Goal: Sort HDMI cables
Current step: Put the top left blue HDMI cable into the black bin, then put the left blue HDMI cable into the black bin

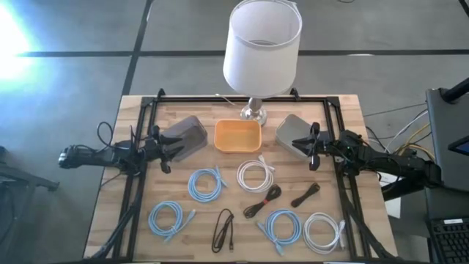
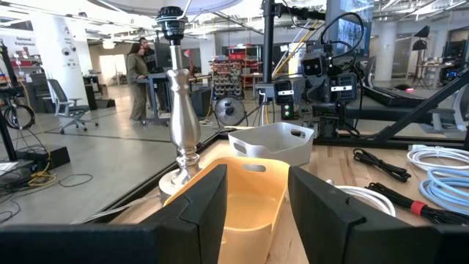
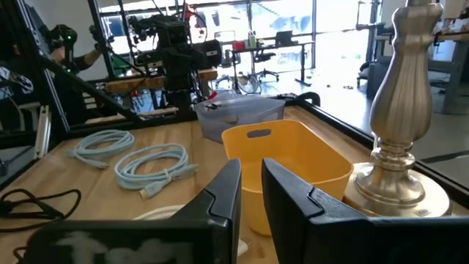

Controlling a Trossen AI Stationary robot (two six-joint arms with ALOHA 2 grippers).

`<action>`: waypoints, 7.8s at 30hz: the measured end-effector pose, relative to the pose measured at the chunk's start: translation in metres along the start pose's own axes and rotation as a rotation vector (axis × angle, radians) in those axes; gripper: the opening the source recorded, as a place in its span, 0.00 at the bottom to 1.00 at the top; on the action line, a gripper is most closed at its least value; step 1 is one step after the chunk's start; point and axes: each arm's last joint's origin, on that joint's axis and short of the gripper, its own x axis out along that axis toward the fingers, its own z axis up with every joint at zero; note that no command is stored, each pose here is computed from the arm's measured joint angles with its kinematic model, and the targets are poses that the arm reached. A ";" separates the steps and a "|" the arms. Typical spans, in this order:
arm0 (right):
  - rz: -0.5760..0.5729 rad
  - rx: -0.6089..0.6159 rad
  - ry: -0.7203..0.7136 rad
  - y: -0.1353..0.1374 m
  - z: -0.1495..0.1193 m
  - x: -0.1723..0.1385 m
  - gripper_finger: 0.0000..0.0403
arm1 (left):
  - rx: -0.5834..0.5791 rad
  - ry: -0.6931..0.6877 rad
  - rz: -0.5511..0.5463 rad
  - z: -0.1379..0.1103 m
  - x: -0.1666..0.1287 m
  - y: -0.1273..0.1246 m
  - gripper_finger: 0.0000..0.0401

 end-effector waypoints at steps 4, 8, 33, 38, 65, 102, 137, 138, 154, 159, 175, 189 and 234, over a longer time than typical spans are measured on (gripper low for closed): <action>0.000 0.008 0.000 0.000 0.000 0.000 0.13 | 0.000 0.000 0.000 0.000 0.000 0.000 0.37; 0.000 -0.035 0.000 0.000 0.000 0.000 0.13 | 0.000 0.000 0.000 0.000 0.000 0.000 0.37; -0.139 -0.025 -0.249 -0.002 0.022 -0.002 0.21 | -0.048 -0.153 0.016 0.016 -0.001 0.002 0.37; -0.117 -0.027 -0.286 -0.001 0.030 -0.001 0.29 | -0.078 -0.272 0.028 0.028 -0.004 0.004 0.37; -0.020 -0.005 0.110 0.001 0.092 0.091 0.36 | -0.018 0.171 -0.095 0.091 0.057 -0.020 0.37; 0.073 -0.037 0.480 0.017 0.032 0.203 0.34 | 0.089 0.825 -0.220 -0.023 0.118 -0.061 0.37; 0.098 0.032 0.475 0.032 0.036 0.201 0.31 | 0.223 0.747 -0.008 0.061 0.116 -0.050 0.05; 0.098 0.032 0.475 0.032 0.036 0.201 0.30 | 0.247 0.751 0.040 0.068 0.113 -0.047 0.06; 0.099 0.028 0.474 0.032 0.036 0.201 0.25 | 0.372 0.683 0.654 0.093 0.064 -0.005 0.08; 0.099 0.028 0.474 0.032 0.036 0.201 0.24 | 0.399 0.761 0.722 0.056 0.058 0.004 0.09; 0.095 0.045 0.474 0.032 0.036 0.201 0.24 | 0.359 0.775 0.761 0.010 0.056 0.013 0.10; 0.094 0.046 0.474 0.032 0.036 0.201 0.19 | 0.233 0.822 0.803 0.005 0.058 0.026 0.21; 0.174 0.005 0.486 0.059 0.033 0.199 0.38 | -0.212 0.942 -0.268 0.086 0.081 -0.011 0.38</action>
